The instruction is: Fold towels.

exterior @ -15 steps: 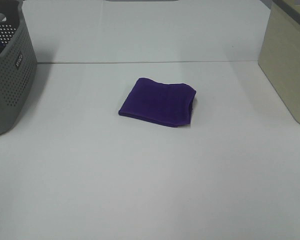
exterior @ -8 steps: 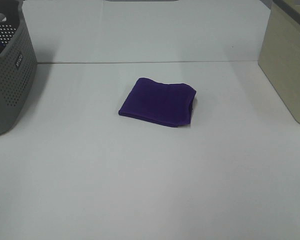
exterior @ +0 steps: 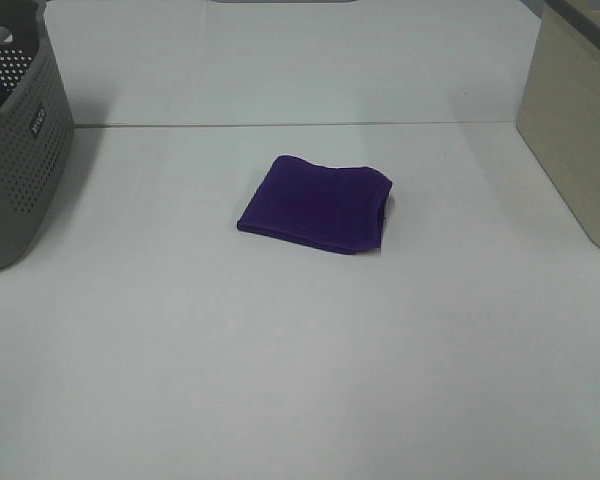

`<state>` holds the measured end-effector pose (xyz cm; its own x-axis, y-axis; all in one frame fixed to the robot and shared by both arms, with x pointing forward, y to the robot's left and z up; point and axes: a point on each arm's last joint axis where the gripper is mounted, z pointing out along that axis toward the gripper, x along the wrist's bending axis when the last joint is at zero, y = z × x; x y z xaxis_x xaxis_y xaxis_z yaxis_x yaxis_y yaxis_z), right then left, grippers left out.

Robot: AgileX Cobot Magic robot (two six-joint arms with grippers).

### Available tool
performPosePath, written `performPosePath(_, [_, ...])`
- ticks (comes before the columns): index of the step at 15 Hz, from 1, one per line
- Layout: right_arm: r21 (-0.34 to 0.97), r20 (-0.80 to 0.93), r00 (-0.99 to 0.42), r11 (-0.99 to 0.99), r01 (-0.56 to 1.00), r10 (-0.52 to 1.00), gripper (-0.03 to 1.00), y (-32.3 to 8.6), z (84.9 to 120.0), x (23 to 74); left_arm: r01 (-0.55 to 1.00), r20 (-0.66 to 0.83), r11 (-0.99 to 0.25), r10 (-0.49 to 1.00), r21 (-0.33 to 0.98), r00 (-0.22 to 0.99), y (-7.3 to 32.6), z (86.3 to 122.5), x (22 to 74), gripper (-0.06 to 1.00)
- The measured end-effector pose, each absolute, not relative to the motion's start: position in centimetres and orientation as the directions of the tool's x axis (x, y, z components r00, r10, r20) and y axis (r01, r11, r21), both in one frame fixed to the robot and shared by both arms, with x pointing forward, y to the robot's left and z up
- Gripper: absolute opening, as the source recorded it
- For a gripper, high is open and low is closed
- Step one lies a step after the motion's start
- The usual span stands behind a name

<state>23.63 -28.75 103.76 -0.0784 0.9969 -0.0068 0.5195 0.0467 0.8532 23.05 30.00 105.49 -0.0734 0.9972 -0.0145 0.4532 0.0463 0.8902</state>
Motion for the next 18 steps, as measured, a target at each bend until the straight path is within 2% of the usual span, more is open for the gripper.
performPosePath(18, [0.853,-0.006,-0.079,0.046,0.519,0.997,0.88,-28.75,103.76,23.63,0.455,-0.014,0.029,0.999,0.89,-0.035,30.03,105.49,23.05,0.7])
